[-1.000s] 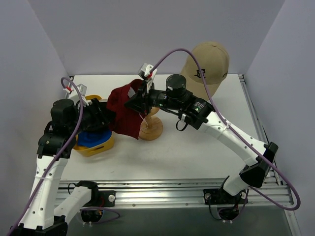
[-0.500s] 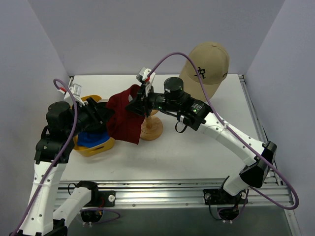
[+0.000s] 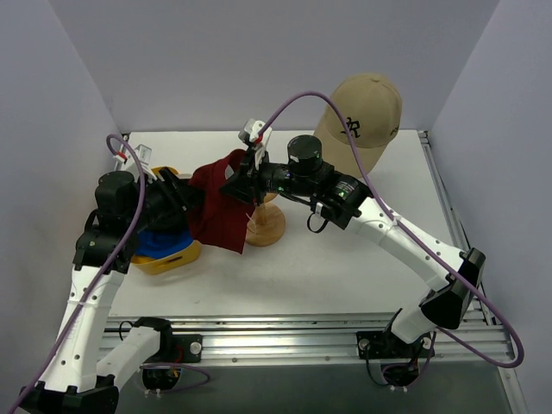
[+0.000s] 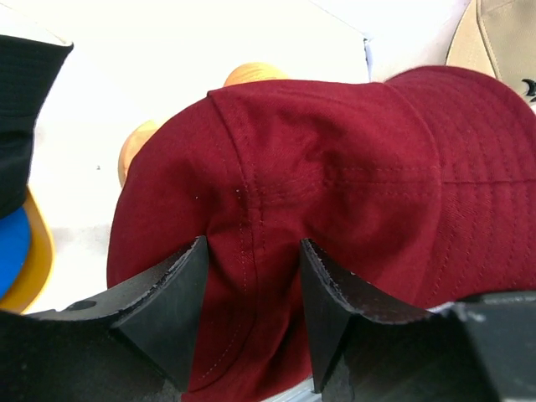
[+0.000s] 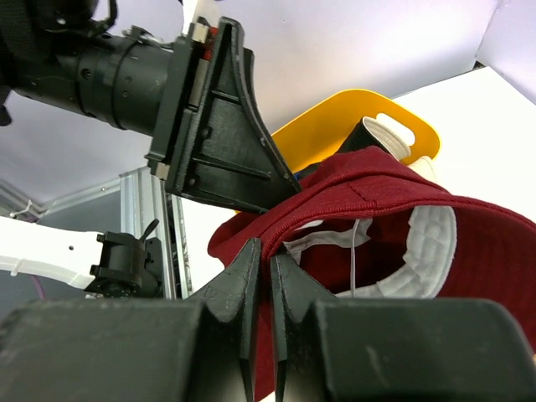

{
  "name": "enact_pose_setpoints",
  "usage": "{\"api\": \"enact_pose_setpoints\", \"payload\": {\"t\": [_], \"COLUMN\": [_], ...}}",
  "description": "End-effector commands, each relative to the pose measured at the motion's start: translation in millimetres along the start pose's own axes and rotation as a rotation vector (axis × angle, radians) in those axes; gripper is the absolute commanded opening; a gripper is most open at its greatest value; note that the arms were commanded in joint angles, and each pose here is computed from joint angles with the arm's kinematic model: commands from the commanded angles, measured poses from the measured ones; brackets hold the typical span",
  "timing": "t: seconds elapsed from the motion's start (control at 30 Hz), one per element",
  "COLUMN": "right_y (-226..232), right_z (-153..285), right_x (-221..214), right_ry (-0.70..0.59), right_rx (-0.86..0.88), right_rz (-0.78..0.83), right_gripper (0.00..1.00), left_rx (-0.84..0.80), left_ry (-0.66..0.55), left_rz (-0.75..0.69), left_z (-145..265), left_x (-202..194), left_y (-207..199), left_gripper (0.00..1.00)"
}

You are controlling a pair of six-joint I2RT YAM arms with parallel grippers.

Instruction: Stack the hats

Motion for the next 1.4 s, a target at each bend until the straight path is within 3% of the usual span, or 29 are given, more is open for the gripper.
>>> {"api": "enact_pose_setpoints", "payload": {"t": [0.0, 0.13, 0.17, 0.23, 0.27, 0.63, 0.9, 1.17, 1.37], "right_y": [9, 9, 9, 9, 9, 2, -18, -39, -50], "right_z": [9, 8, 8, 8, 8, 25, 40, 35, 34], "right_x": [23, 23, 23, 23, 21, 11, 6, -8, -17], "right_ry": [-0.105, -0.109, -0.109, -0.11, -0.106, -0.09, -0.087, -0.05, -0.041], "right_rx": [0.035, 0.039, 0.039, 0.039, 0.039, 0.009, -0.076, -0.179, -0.222], "right_rz": [0.064, 0.062, 0.06, 0.061, 0.059, 0.08, 0.082, 0.042, 0.018], "right_gripper": [0.0, 0.0, 0.0, 0.0, 0.0, 0.0, 0.0, 0.0, 0.0], "left_rx": [-0.064, -0.106, -0.11, -0.111, -0.111, -0.072, -0.016, -0.099, -0.027], "left_ry": [-0.006, 0.003, 0.005, 0.0, -0.01, -0.156, -0.199, -0.183, -0.176], "left_rz": [0.029, 0.056, 0.06, 0.068, 0.069, -0.009, -0.057, -0.152, -0.209], "left_z": [-9, -16, -16, -15, -14, 27, 40, 12, -10], "left_x": [2, -1, -1, -2, 0, 28, 33, 50, 58], "left_y": [-3, -2, -2, -2, -3, -34, -36, -45, -40], "left_gripper": [0.55, 0.42, 0.3, 0.17, 0.03, 0.02, 0.03, 0.02, 0.02]}}
Point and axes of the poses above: each gripper's point midway between its finger pads, its own z axis back along the fingers, its own y axis along the line the jaws close on, x = y × z, the point moved 10 cm from there along z, back along the fingers, and after that the axes turned 3 degrees about z, right-handed, at the moved point
